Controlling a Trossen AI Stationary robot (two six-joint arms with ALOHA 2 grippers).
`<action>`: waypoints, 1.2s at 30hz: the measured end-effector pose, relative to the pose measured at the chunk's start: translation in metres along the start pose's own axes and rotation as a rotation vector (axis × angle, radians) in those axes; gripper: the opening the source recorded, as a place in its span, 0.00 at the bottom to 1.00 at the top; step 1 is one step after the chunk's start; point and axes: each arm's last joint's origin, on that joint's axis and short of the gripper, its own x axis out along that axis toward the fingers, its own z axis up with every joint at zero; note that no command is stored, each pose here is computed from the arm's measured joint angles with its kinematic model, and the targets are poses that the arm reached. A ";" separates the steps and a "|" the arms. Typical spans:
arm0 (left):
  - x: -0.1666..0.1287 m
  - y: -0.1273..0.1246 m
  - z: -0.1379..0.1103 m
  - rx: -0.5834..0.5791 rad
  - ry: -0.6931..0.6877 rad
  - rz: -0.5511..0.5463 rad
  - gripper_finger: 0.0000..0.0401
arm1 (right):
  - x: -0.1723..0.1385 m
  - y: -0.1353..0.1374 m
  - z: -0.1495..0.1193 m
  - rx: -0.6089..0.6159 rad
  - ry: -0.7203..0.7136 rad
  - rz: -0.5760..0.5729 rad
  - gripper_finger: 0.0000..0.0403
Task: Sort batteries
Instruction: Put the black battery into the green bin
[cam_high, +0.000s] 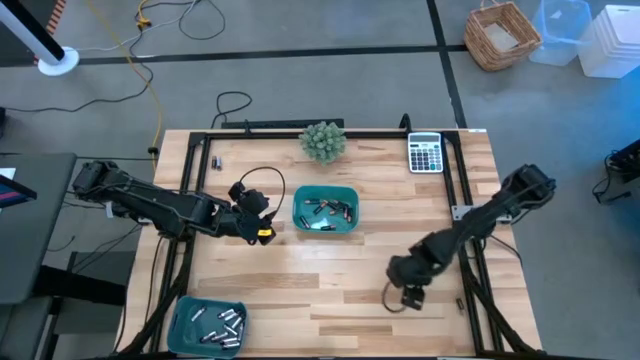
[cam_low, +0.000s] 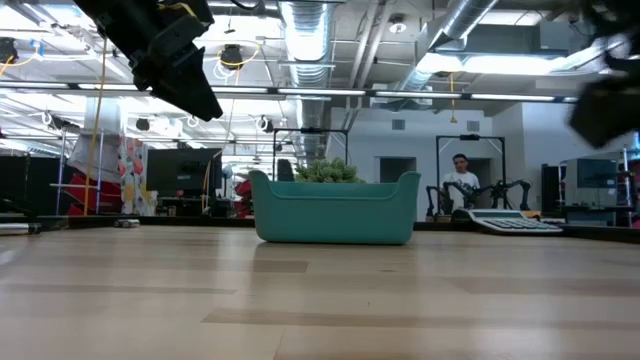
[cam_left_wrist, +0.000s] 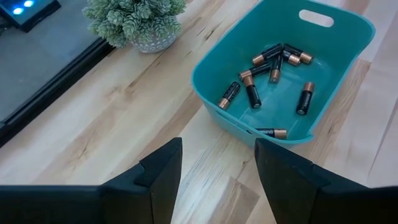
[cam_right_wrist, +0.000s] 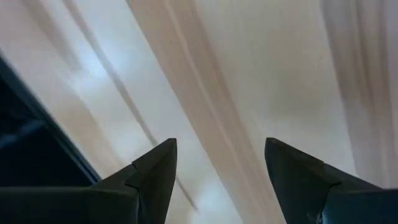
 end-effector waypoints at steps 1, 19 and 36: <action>0.000 0.000 0.000 0.000 -0.001 0.000 0.49 | -0.002 0.000 0.006 -0.011 -0.025 0.027 0.65; -0.005 -0.006 -0.001 -0.016 -0.026 -0.022 0.49 | 0.009 0.017 -0.069 -0.313 0.249 -0.160 0.83; -0.005 -0.006 -0.001 -0.016 -0.028 -0.019 0.49 | 0.018 0.018 -0.109 -0.249 0.210 -0.306 0.96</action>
